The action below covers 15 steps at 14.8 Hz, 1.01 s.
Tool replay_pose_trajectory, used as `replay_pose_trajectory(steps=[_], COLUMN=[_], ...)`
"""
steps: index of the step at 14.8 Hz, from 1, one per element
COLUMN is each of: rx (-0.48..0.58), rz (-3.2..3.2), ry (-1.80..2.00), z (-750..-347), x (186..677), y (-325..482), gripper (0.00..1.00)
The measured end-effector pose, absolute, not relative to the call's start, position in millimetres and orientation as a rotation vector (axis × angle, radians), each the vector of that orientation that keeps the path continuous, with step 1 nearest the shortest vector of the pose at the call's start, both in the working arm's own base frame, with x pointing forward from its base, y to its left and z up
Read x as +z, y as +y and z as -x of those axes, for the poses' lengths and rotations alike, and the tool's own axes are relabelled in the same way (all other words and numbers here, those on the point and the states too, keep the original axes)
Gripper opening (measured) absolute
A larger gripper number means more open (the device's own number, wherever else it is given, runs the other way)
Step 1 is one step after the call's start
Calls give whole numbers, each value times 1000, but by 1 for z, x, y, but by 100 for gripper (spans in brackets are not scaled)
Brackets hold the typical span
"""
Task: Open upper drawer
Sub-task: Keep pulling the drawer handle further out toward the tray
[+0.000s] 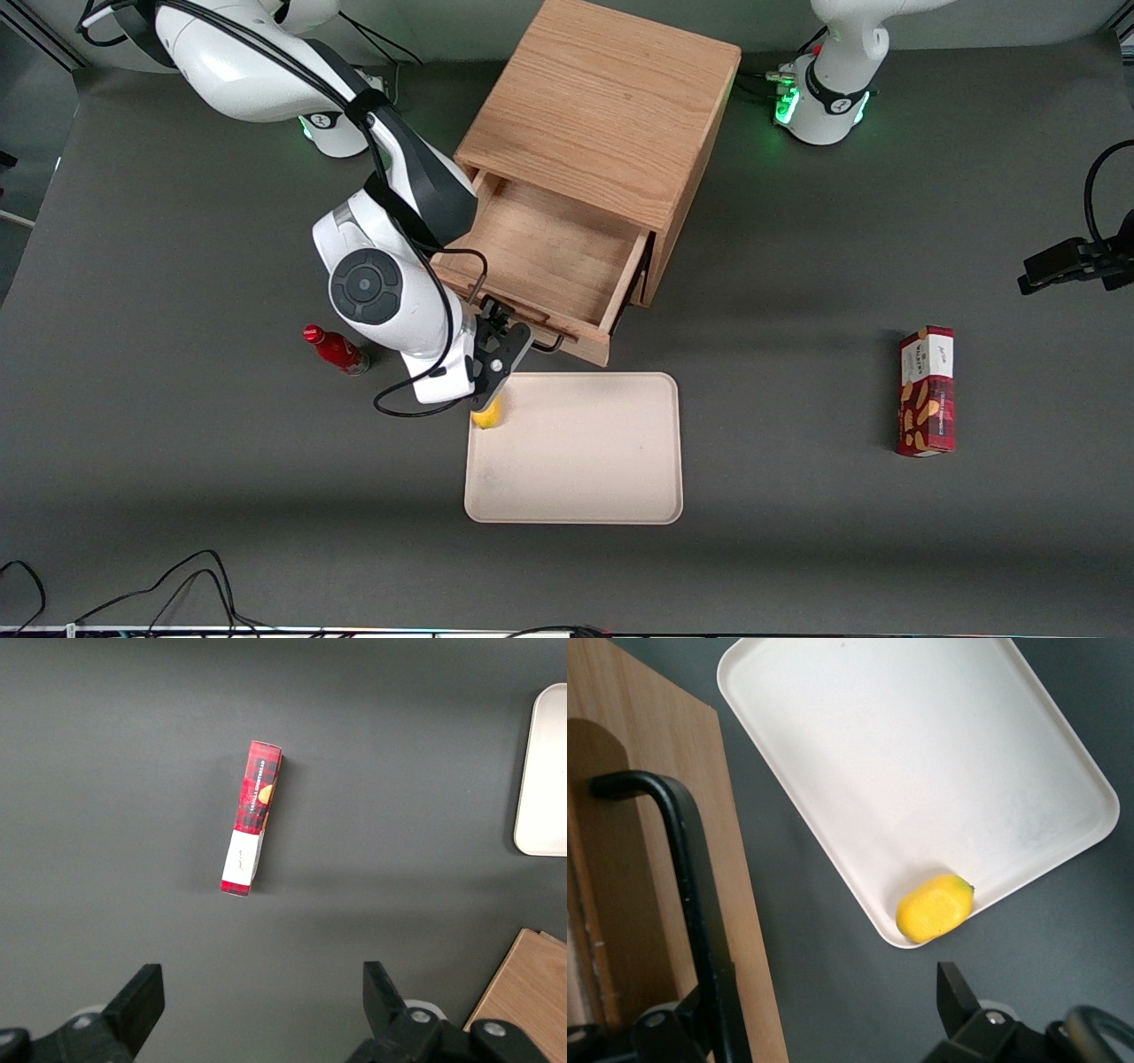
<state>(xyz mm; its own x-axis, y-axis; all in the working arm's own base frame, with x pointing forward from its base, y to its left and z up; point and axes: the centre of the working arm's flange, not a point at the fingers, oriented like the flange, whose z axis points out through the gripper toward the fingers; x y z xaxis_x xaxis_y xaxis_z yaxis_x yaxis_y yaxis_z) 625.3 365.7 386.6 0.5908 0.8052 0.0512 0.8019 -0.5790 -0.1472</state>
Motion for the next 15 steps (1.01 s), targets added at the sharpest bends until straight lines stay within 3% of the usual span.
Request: replay_pose_trajectory(steps=[15], rx=[-3], rz=[2663], ry=[-1328], z=[-652], x=[383], y=[343], gripper=[100])
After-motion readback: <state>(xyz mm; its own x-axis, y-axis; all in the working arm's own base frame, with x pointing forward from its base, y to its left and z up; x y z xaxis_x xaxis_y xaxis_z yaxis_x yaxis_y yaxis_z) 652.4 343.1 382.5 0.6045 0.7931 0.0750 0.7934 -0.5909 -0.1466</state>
